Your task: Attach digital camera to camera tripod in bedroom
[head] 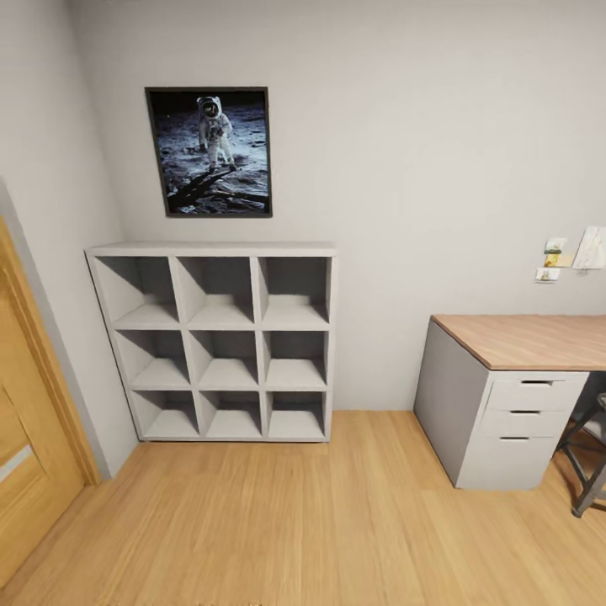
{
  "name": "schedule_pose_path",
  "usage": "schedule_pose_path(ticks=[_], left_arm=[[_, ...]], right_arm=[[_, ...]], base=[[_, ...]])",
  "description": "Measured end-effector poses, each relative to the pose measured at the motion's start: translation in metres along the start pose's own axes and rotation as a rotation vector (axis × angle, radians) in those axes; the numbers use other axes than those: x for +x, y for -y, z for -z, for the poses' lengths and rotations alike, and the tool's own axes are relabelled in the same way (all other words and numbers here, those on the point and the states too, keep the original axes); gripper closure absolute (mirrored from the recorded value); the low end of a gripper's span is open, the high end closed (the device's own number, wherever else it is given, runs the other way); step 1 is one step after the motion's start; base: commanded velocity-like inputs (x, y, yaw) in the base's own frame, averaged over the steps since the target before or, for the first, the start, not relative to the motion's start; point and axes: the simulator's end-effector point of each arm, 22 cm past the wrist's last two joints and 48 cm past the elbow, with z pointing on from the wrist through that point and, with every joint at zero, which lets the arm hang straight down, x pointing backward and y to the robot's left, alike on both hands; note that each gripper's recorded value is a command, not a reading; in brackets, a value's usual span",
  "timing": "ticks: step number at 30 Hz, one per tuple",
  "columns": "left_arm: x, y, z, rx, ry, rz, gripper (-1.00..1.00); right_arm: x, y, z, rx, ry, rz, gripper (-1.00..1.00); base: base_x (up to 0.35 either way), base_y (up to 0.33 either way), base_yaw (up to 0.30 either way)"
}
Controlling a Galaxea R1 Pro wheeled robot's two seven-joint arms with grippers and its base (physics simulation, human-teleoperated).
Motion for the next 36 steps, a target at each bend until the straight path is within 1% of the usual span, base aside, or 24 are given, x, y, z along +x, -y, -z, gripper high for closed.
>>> schedule_pose_path(ticks=[11, 14, 36], left_arm=[[0.0000, 0.0006, 0.0000, 0.001, 0.000, 0.000, -1.00], [0.0002, 0.0006, 0.0000, 0.001, 0.000, 0.000, -1.00], [-0.0004, -0.0002, 0.0000, 0.000, 0.000, 0.000, -1.00]], right_arm=[[-0.0002, 0.0002, 0.0000, 0.001, 0.001, 0.001, -1.00], [-0.0002, 0.0004, 0.0000, 0.001, 0.001, 0.000, -1.00], [-0.0001, 0.0006, 0.0000, -0.001, 0.001, 0.003, -1.00]], base=[[0.000, 0.000, 0.286], [0.000, 0.000, 0.164], [0.000, 0.000, 0.019]])
